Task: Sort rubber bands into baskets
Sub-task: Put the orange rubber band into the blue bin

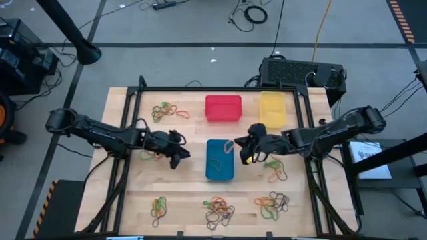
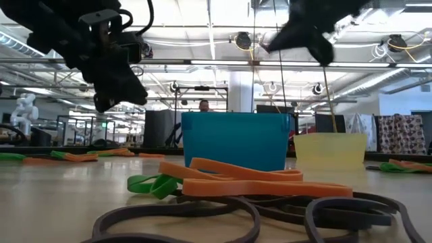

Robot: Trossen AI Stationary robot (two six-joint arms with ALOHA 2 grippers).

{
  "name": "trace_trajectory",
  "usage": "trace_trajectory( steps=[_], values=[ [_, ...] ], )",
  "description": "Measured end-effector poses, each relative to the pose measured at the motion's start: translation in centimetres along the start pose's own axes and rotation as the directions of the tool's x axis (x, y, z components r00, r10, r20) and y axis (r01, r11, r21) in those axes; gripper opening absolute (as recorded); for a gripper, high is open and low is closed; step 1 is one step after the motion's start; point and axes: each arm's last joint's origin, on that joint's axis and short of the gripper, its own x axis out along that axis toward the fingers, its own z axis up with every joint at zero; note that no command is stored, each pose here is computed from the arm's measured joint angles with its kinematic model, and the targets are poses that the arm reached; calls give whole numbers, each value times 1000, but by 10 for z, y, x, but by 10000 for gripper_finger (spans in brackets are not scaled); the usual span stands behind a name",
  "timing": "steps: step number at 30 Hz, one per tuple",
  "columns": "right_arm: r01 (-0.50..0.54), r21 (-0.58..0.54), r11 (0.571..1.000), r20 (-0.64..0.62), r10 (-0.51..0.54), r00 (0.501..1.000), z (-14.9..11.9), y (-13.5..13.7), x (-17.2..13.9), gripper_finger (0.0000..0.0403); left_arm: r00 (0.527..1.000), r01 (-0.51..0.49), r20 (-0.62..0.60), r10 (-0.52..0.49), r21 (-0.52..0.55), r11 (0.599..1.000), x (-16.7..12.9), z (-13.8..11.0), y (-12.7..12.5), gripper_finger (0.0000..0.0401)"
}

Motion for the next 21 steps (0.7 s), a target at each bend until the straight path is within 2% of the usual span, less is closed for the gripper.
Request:
trace_trajectory(
  steps=[3,6,12,16,21],
  values=[
    [-42,-54,998,60,45,997,0,8,12,0,1000,-16,-20,16,-1,1000,5,-3,2,79],
    [-94,-78,993,63,99,993,-8,15,29,0,999,-23,-30,23,-2,1000,7,-4,3,79],
    [-133,-122,984,-2,134,991,-27,24,60,0,999,-20,-26,20,-2,1000,6,-3,3,79],
    [-214,-237,948,-75,202,977,-25,39,73,0,999,-21,-29,21,-3,1000,6,-4,3,79],
    [-183,-336,924,-176,129,976,-26,48,88,4,999,5,-53,-6,-6,1000,6,-4,2,79]
  ],
)
